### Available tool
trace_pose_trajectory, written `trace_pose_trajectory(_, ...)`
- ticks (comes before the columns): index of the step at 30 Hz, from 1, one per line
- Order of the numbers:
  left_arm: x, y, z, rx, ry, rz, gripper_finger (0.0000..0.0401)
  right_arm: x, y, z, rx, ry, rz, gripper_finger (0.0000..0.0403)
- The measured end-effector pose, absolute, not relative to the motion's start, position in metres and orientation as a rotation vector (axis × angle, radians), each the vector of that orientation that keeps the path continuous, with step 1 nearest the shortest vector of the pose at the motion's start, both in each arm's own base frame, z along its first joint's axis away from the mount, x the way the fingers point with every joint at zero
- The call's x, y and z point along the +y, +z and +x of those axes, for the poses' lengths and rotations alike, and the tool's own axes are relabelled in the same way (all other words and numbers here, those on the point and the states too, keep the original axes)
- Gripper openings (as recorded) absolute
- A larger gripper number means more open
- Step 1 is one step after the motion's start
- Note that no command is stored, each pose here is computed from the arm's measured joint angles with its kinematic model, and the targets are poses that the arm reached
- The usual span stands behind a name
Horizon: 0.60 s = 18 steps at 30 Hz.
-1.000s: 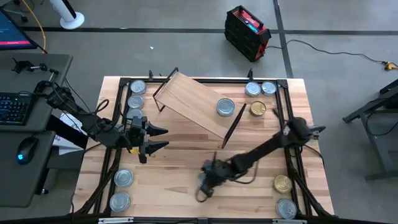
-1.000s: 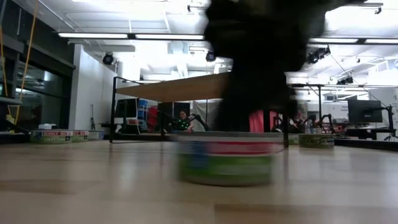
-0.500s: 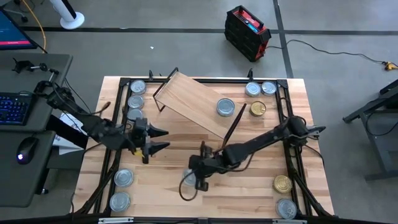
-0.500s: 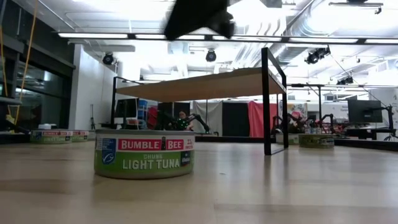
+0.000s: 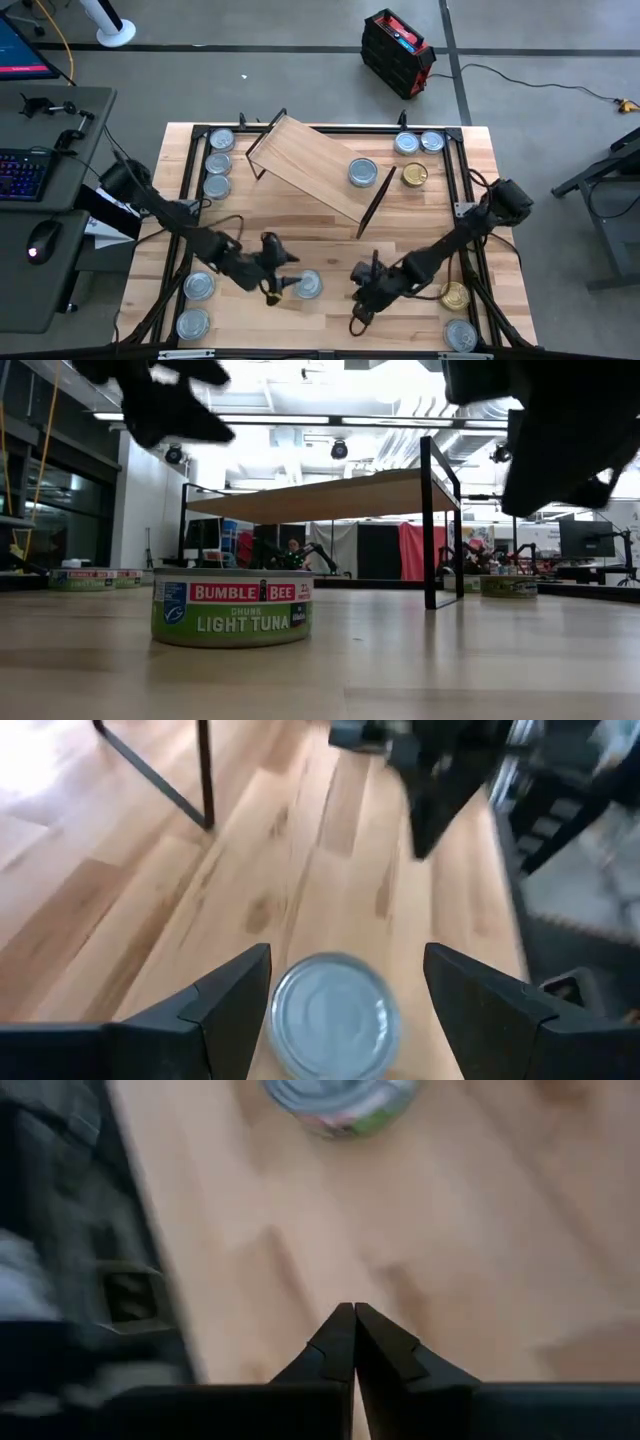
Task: Stack canned seafood by type on shelf
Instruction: Stack the white-green tuna can on top of the other white-green tuna can on the shelf
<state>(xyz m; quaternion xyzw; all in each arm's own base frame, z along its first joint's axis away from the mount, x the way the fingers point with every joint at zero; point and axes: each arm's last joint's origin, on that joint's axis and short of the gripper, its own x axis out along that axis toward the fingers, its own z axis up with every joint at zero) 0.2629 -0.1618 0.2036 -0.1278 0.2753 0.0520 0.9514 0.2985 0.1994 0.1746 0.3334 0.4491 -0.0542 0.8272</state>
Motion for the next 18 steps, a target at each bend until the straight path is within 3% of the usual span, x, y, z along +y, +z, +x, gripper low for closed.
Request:
trace_pose_trajectory(3,-0.165,0.186,0.267,0.623,0.090,-0.201,0.0252,0.201,0.165,0.302,0.901,-0.081,0.805,0.0000)
trace_pose_trajectory(6,-0.168,0.177,0.268,0.665,0.064,-0.201,0.0213,0.197,0.164,0.309,0.891,-0.091,0.805,0.0000)
trace_pose_trajectory(12,-0.169,0.175,0.269,0.660,0.094,-0.252,0.0023,0.179,0.164,0.324,0.868,-0.139,0.810,0.0000)
trace_pose_trajectory(18,-0.168,0.169,0.268,0.698,0.110,-0.240,0.0001,0.156,0.151,0.339,0.860,-0.246,0.889,0.0000)
